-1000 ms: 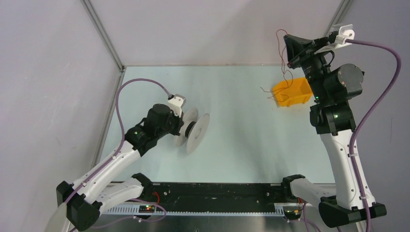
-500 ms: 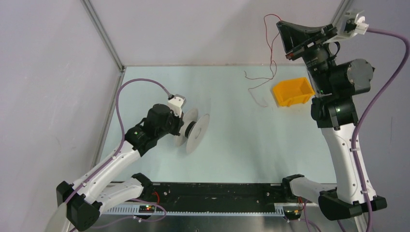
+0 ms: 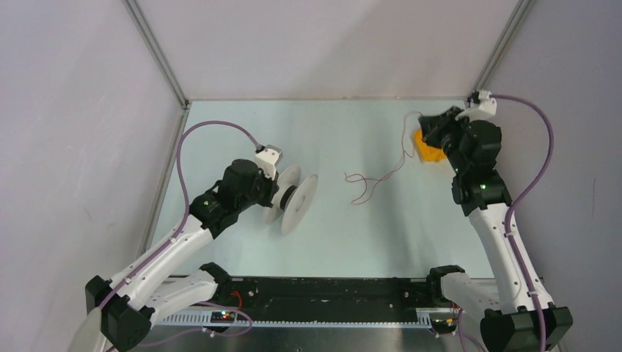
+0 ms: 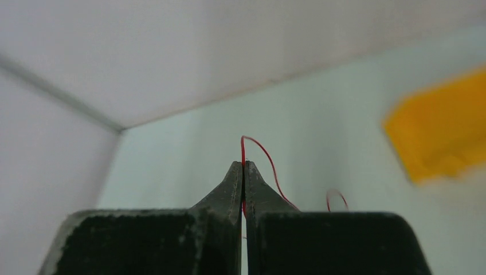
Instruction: Wrap the cables
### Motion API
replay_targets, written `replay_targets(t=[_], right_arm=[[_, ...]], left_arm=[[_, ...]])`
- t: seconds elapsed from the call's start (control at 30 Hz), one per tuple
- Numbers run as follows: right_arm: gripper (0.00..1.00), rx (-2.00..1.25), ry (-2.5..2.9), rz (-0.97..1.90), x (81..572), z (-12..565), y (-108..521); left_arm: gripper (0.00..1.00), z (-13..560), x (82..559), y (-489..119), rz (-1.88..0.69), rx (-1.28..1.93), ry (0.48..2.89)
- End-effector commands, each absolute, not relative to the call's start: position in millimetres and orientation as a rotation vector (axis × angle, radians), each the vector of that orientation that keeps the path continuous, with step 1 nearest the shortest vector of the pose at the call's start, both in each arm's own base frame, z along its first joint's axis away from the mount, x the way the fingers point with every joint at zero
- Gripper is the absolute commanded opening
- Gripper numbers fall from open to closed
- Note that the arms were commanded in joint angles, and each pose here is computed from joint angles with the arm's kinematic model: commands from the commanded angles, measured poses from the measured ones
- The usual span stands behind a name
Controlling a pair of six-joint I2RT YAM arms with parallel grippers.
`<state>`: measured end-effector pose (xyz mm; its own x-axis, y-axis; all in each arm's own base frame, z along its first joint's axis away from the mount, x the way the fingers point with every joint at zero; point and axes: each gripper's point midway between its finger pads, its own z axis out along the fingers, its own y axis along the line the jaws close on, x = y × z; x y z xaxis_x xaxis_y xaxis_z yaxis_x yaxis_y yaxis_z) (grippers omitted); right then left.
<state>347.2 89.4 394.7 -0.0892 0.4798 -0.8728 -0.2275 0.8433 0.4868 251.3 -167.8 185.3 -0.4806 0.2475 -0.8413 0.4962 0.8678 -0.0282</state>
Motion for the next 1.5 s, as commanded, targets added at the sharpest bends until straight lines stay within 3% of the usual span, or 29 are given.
replay_targets(t=[0.0, 0.1, 0.13, 0.27, 0.43, 0.73, 1.03, 1.27, 1.47], right_arm=[[0.01, 0.564, 1.706, 0.184, 333, 308, -8], [0.11, 0.63, 1.734, 0.168, 326, 279, -30], [0.2, 0.633, 1.76, 0.167, 324, 268, -30], [0.38, 0.604, 1.828, 0.153, 323, 252, -29], [0.5, 0.523, 1.859, 0.192, 322, 251, -13], [0.52, 0.221, 2.05, 0.295, 339, 207, 69], [0.43, 0.017, 2.376, 0.519, 340, 126, 137], [0.46, -0.395, 2.329, 0.659, 338, 109, 197], [0.49, -0.8, 2.194, 0.694, 348, 111, 212]], left_arm=[[0.0, 211, 259, -178, -0.375, 0.537, 1.982], [0.0, 211, 258, -179, -0.382, 0.539, 1.985], [0.0, 210, 258, -179, -0.384, 0.539, 1.986], [0.0, 209, 259, -179, -0.381, 0.542, 1.99], [0.0, 207, 259, -179, -0.375, 0.544, 1.996], [0.01, 207, 260, -179, -0.376, 0.541, 1.998], [0.07, 206, 259, -180, -0.381, 0.541, 2.001], [0.11, 203, 259, -181, -0.385, 0.545, 2.012], [0.15, 200, 259, -182, -0.385, 0.547, 2.021]])
